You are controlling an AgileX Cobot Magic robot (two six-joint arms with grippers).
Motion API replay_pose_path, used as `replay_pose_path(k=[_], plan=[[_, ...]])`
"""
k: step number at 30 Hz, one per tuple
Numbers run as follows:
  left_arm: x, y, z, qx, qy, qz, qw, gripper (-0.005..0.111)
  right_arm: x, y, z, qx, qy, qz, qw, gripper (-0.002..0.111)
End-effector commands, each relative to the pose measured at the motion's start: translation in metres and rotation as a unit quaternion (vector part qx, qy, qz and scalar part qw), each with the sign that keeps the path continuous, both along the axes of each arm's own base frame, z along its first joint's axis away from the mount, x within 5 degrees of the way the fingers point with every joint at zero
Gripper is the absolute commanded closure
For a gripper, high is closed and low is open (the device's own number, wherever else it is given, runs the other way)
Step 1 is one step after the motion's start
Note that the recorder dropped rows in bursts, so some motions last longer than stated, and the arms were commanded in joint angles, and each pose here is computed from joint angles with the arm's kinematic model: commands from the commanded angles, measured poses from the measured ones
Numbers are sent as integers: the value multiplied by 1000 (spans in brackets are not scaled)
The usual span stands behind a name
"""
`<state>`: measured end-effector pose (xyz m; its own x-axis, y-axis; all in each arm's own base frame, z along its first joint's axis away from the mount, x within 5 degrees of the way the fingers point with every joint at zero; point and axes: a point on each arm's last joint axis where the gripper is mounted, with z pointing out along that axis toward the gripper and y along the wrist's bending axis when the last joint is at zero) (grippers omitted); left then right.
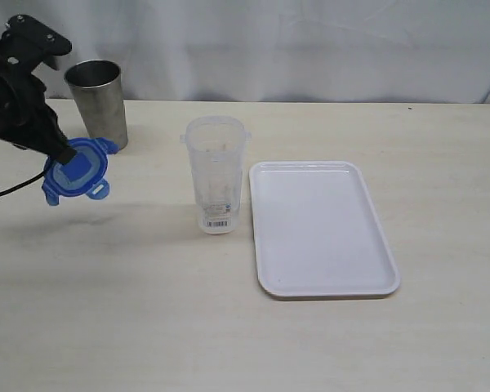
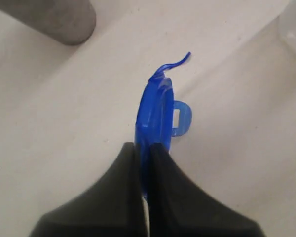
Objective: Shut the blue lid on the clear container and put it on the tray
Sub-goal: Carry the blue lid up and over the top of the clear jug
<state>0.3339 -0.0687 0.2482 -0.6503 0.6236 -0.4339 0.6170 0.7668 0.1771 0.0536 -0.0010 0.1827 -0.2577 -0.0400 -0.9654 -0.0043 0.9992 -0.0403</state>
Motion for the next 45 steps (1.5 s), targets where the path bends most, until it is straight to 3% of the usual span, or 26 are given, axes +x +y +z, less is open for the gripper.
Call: replay_pose_path(k=[1, 4, 9, 15, 17, 19, 25, 31, 34, 40, 45], plan=[[-6, -19, 20, 0, -60, -49, 997, 107, 0, 0, 0, -4, -6, 2, 1000, 104], [-10, -37, 41, 7, -142, -87, 986, 107, 0, 0, 0, -4, -6, 2, 1000, 104], [-6, -63, 54, -18, -243, -110, 964, 107, 0, 0, 0, -4, -6, 2, 1000, 104], [0, -83, 77, -58, -391, -117, 911, 107, 0, 0, 0, -4, -6, 2, 1000, 104], [2, -86, 76, -59, -406, -120, 904, 107, 0, 0, 0, -4, -6, 2, 1000, 104], [8, -91, 64, -27, -411, -149, 899, 107, 0, 0, 0, -4, -6, 2, 1000, 104], [15, -112, 46, 60, -454, -240, 856, 107, 0, 0, 0, -4, -6, 2, 1000, 104], [8, -118, 37, 104, -421, -298, 850, 107, 0, 0, 0, -2, -5, 2, 1000, 104], [0, -127, 34, 97, -435, -306, 841, 107, 0, 0, 0, -2, -5, 2, 1000, 104], [-14, -137, 26, 121, -485, -321, 805, 107, 0, 0, 0, -2, -5, 2, 1000, 104], [-18, -131, 25, 172, -536, -255, 786, 107, 0, 0, 0, -2, -5, 2, 1000, 104]])
